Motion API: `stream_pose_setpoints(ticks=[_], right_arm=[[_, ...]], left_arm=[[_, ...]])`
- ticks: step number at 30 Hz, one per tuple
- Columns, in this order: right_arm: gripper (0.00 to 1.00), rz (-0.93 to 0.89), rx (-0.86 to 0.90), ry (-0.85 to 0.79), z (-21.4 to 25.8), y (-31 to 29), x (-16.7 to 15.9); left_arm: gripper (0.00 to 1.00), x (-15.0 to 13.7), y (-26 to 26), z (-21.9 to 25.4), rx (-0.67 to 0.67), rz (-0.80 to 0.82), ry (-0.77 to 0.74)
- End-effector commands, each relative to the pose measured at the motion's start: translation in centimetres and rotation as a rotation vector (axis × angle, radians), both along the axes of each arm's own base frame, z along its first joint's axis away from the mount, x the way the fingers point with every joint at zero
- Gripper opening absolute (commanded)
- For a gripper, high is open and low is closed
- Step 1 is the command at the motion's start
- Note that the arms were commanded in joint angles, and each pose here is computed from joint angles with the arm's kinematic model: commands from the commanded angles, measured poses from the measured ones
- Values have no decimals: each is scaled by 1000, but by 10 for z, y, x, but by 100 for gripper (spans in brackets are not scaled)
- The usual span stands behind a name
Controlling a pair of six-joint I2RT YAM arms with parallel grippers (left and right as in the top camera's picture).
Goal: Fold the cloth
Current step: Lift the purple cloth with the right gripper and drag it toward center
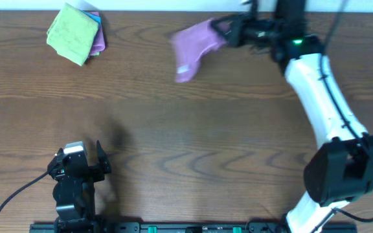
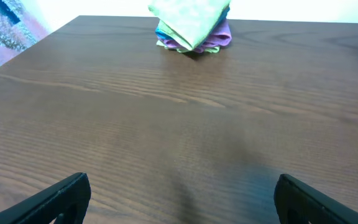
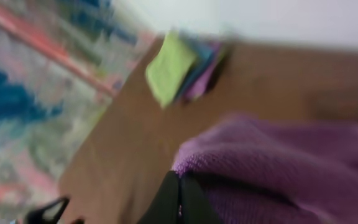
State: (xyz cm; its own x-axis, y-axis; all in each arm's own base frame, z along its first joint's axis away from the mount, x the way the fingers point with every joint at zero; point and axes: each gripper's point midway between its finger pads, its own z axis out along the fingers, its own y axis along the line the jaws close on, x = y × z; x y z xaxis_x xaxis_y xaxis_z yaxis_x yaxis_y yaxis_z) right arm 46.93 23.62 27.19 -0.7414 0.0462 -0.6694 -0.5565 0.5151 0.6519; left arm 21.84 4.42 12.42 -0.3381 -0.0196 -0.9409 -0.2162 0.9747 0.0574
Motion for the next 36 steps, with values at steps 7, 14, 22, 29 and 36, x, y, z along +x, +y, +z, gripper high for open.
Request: stream_pose_setpoints(ticks=[7,14,22,29,36], right_arm=[[1,76,-323,89,-64,54,-60],[99,-136,-802,398,-133,-35,-102],[99,-50,-834,316,-137,-31,-101],[1,15,-851,268,-178,-25,-100],[1,56,-851,272,-214,-12,-114]], left_arm=[[95,-1,2,-9,12,6,22],[95,-1,2,-9,12,6,22],[96,-1,2,-9,12,6,22],[95,-1,2,-9,12,6,22],[96,-1,2,-9,12,6,22]])
